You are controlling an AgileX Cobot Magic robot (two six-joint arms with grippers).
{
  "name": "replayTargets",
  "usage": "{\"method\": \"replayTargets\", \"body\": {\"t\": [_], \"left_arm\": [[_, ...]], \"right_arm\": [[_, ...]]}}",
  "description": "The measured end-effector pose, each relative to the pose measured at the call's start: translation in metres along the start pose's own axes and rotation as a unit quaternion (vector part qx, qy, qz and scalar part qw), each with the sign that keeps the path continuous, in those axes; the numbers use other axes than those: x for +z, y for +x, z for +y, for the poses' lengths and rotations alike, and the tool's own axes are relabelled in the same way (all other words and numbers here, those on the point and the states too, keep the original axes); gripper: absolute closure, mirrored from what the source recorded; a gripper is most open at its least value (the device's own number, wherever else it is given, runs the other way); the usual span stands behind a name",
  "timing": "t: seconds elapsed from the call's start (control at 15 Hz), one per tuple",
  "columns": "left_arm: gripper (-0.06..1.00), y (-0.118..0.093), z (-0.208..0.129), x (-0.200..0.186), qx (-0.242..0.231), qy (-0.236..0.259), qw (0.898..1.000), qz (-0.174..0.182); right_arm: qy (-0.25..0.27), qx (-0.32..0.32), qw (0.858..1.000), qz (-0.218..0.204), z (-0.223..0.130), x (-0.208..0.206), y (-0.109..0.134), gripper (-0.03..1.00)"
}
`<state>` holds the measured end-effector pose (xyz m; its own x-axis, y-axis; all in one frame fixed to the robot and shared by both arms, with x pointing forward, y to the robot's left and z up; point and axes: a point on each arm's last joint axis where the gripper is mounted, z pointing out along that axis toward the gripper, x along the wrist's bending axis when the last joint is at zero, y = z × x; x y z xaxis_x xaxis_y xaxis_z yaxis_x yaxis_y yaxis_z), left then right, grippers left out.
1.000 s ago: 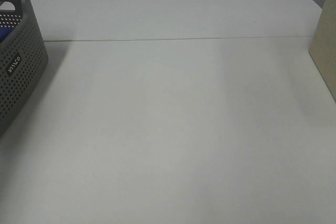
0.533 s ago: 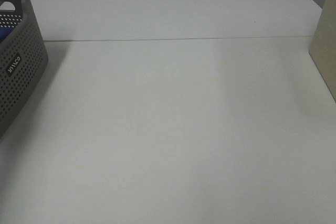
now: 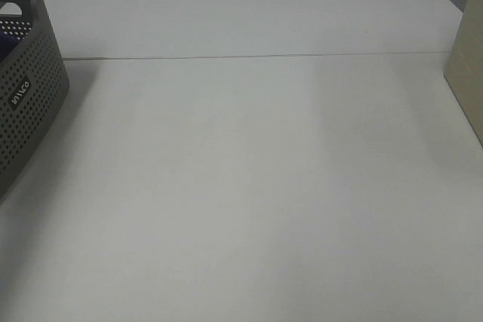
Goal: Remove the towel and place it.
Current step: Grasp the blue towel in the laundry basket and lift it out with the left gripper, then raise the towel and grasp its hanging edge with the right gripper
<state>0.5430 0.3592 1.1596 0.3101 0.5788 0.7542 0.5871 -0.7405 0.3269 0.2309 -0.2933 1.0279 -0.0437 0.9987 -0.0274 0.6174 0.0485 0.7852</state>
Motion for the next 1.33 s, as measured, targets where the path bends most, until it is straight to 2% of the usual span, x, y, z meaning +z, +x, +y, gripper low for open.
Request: {"method": "replayTargets", "body": {"t": [0.13,0.2,0.33,0.6,0.8,0.87,1.07,1.33], "left_arm": [[0.94,0.006,0.000,-0.018,-0.015,-0.020,1.000,0.015],[0.94,0.017,0.010,-0.036,-0.040,-0.053,0.997,0.025],[0.94,0.023,0.024,-0.052,-0.050,-0.081,0.995,0.024],[0.94,0.022,0.069,-0.096,-0.029,-0.158,0.987,0.006],[0.94,0.010,0.098,-0.104,-0.019,-0.191,0.981,-0.020],[0.94,-0.008,0.125,-0.100,0.011,-0.206,0.978,-0.039],[0.94,-0.036,0.175,-0.100,0.039,-0.226,0.972,-0.046],[0.94,-0.058,0.228,-0.113,-0.009,-0.243,0.968,-0.059]], "right_arm": [[0.000,0.000,1.000,0.000,0.000,0.000,0.000,0.30],[0.000,0.000,1.000,0.000,0.000,0.000,0.000,0.30],[0.000,0.000,1.000,0.000,0.000,0.000,0.000,0.30],[0.000,0.000,1.000,0.000,0.000,0.000,0.000,0.30],[0.000,0.000,1.000,0.000,0.000,0.000,0.000,0.30],[0.000,0.000,1.000,0.000,0.000,0.000,0.000,0.30],[0.000,0.000,1.000,0.000,0.000,0.000,0.000,0.30],[0.012,0.002,1.000,0.001,0.002,0.002,0.000,0.30]]}}
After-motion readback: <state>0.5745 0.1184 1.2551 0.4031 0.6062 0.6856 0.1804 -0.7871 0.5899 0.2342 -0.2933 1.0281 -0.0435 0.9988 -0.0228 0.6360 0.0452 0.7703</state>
